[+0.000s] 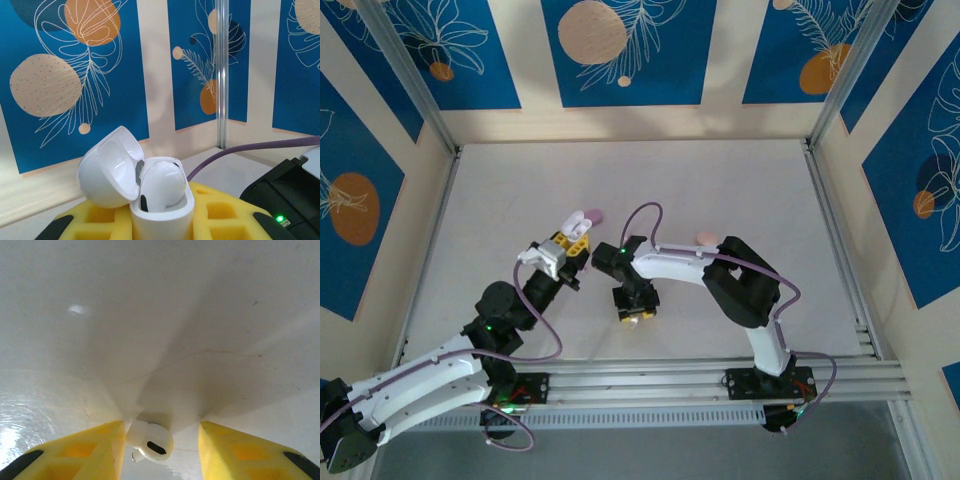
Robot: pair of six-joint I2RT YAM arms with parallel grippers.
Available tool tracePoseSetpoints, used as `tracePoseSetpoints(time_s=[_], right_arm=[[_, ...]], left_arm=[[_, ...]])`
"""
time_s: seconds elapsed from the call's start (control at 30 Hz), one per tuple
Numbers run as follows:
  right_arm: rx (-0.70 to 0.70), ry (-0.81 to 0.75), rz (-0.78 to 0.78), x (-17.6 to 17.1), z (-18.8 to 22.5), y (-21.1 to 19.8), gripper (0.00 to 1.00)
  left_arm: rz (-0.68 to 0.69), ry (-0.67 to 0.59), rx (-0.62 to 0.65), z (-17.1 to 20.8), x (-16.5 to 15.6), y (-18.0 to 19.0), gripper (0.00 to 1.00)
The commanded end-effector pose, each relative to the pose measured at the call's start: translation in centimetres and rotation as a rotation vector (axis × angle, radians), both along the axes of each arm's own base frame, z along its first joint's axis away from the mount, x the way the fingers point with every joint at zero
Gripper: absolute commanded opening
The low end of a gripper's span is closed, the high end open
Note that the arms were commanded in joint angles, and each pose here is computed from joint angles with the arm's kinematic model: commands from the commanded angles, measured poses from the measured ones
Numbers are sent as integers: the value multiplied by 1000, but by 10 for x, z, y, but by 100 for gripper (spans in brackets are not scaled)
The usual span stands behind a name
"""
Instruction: Insert the wireless bluetooth earbuds into the charging case
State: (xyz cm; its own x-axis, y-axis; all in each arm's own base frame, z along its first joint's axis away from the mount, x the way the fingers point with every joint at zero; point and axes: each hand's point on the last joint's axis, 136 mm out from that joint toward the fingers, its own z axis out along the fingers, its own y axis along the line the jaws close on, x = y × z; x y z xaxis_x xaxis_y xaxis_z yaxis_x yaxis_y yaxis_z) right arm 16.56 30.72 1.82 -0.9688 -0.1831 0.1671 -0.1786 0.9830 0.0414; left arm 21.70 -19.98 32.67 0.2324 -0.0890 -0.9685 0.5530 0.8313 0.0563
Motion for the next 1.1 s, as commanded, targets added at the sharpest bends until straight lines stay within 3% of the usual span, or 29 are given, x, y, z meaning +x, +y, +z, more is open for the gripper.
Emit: tracePoseSetpoints(time_s=[0.0, 0.13, 0.43, 0.7, 0.9, 1.07], right_arm=[[-28, 14, -12, -3, -1, 0, 43], [-34, -1, 2, -1, 1, -1, 37], [-49, -12, 233, -5, -2, -18, 29], [-24, -27, 426, 10, -5, -47, 29], [33, -14, 570, 15, -9, -44, 30], [-5, -18, 562, 20, -2, -44, 40]], left_arm=[[20, -18, -10, 4, 0, 5, 14], [20, -18, -11, 4, 0, 6, 14], [17, -18, -10, 4, 0, 5, 14], [5, -19, -17, 7, -2, 4, 14], [-4, -24, -18, 9, -4, 4, 14], [-1, -29, -17, 10, -4, 5, 14]])
